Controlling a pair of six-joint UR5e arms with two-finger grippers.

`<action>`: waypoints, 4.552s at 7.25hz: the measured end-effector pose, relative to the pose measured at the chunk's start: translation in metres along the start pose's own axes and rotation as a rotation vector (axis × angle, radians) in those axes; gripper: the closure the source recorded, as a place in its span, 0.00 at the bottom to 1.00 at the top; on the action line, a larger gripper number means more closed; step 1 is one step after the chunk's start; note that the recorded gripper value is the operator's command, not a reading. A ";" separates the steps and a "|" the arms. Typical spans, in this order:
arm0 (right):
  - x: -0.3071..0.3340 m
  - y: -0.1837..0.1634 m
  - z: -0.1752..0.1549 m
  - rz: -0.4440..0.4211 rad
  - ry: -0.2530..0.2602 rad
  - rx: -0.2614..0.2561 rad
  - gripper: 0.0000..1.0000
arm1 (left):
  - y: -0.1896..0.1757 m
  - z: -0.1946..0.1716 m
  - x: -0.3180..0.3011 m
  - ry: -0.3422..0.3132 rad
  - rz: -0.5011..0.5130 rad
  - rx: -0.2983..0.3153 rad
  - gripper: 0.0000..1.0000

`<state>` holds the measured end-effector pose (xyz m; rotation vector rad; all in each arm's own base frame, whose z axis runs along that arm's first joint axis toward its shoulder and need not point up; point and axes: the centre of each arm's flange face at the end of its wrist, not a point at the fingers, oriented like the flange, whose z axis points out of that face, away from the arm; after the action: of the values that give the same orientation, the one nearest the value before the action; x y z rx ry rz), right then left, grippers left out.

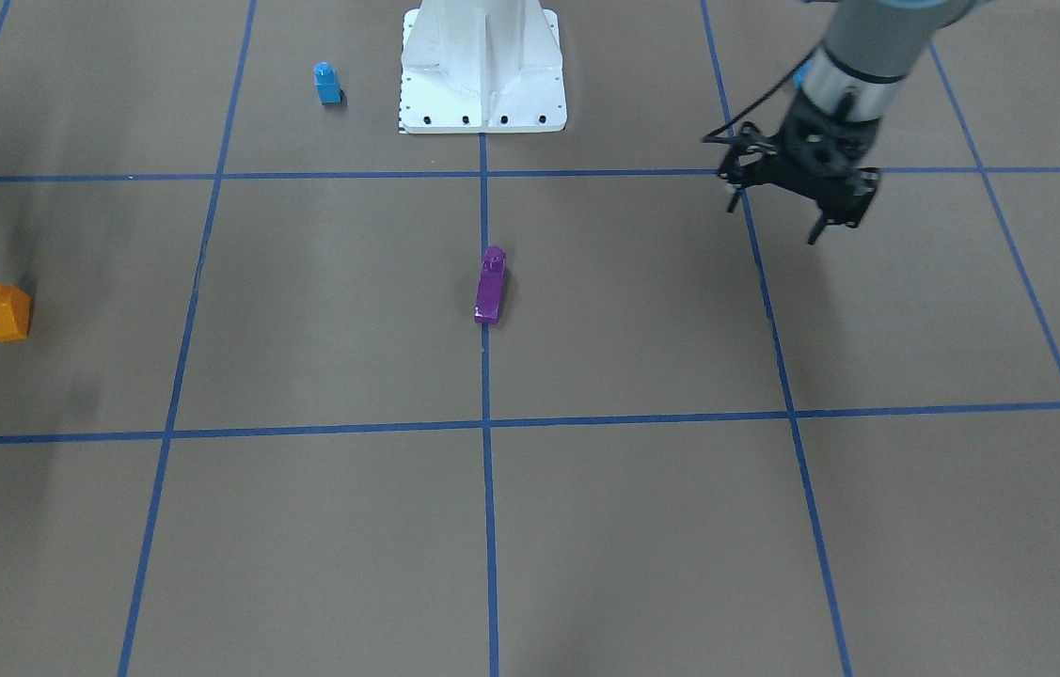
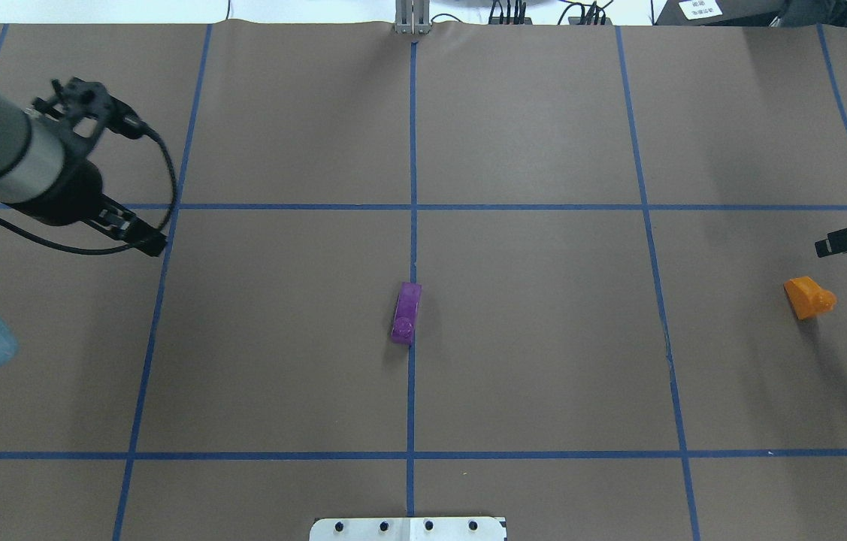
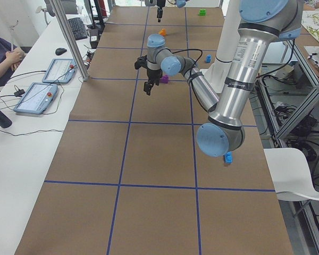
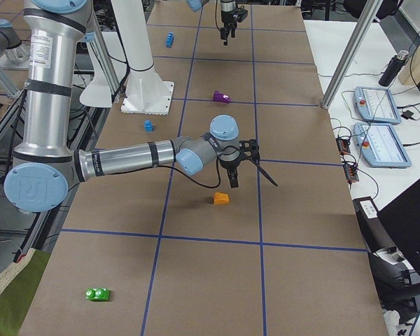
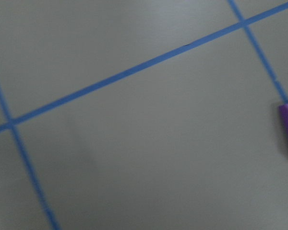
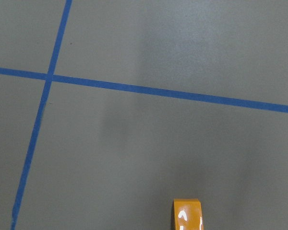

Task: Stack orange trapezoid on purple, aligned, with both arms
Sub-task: 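Withdraw the left gripper while the right gripper moves toward the orange block, then lower the right gripper onto the orange trapezoid block and grasp it, then carry the orange block with the right gripper above the purple block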

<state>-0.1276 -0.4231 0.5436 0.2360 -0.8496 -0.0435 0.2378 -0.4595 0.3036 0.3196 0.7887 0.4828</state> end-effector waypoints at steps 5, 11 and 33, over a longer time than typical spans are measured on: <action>0.044 0.043 0.062 -0.037 0.025 0.041 0.07 | 0.034 -0.029 -0.083 -0.014 0.047 0.001 0.00; 0.034 0.060 0.096 -0.086 0.054 -0.006 0.57 | 0.034 -0.028 -0.084 -0.021 0.046 0.000 0.00; -0.603 -0.021 0.063 0.345 0.080 -0.128 1.00 | 0.178 -0.058 -0.295 -0.028 -0.124 -0.008 0.00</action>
<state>-0.5722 -0.3764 0.1340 -0.0310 -0.7952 0.2318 -0.0357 -0.4589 0.5206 0.2681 0.7743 0.3640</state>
